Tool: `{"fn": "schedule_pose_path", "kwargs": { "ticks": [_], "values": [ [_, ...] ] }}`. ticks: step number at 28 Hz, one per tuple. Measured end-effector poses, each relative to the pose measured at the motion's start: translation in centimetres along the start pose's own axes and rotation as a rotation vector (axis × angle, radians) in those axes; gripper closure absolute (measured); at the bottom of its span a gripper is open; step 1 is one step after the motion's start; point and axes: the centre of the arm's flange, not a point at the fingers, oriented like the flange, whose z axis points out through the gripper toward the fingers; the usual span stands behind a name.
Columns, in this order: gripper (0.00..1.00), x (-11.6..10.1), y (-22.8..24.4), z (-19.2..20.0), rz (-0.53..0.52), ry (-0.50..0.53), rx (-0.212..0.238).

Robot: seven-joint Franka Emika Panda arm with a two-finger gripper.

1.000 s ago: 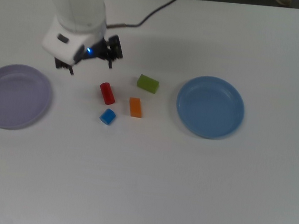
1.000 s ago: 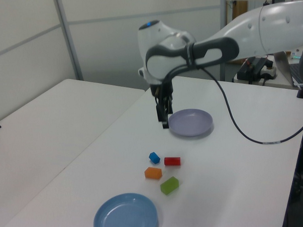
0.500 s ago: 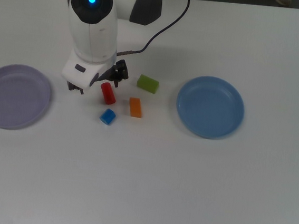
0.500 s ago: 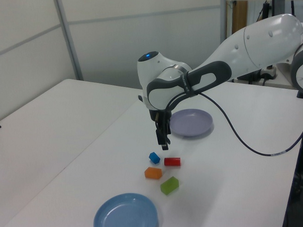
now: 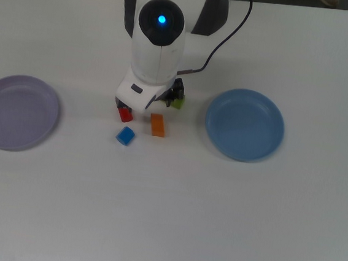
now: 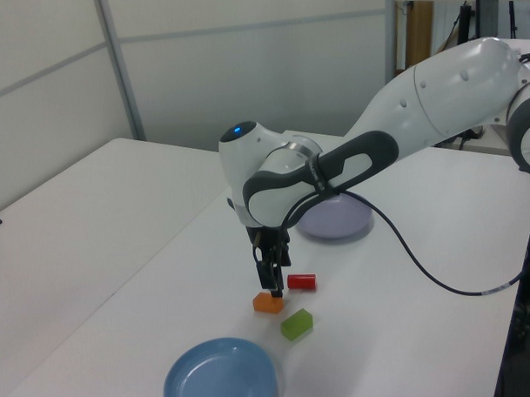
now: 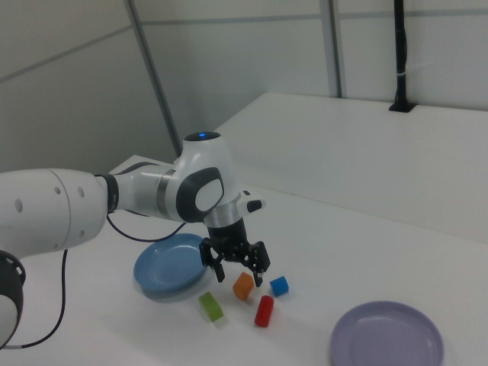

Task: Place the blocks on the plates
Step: 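Lower the open gripper toward the orange block, then close the gripper on the orange block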

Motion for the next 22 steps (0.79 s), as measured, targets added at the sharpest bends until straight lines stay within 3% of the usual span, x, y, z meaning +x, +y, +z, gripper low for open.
{"fn": "schedule_pose_path", "kwargs": {
  "ticks": [4, 16, 20, 22],
  "values": [
    [0.15, 0.7, 0.2, 1.2, 0.039, 0.029, -0.002],
    [0.13, 2.0, -1.0, 3.6, 0.088, 0.05, 0.001],
    [0.17, 2.0, -1.0, 3.6, 0.09, 0.051, 0.001],
    [0.24, 2.0, -1.1, 3.6, 0.09, 0.051, 0.001]
  ]
}}
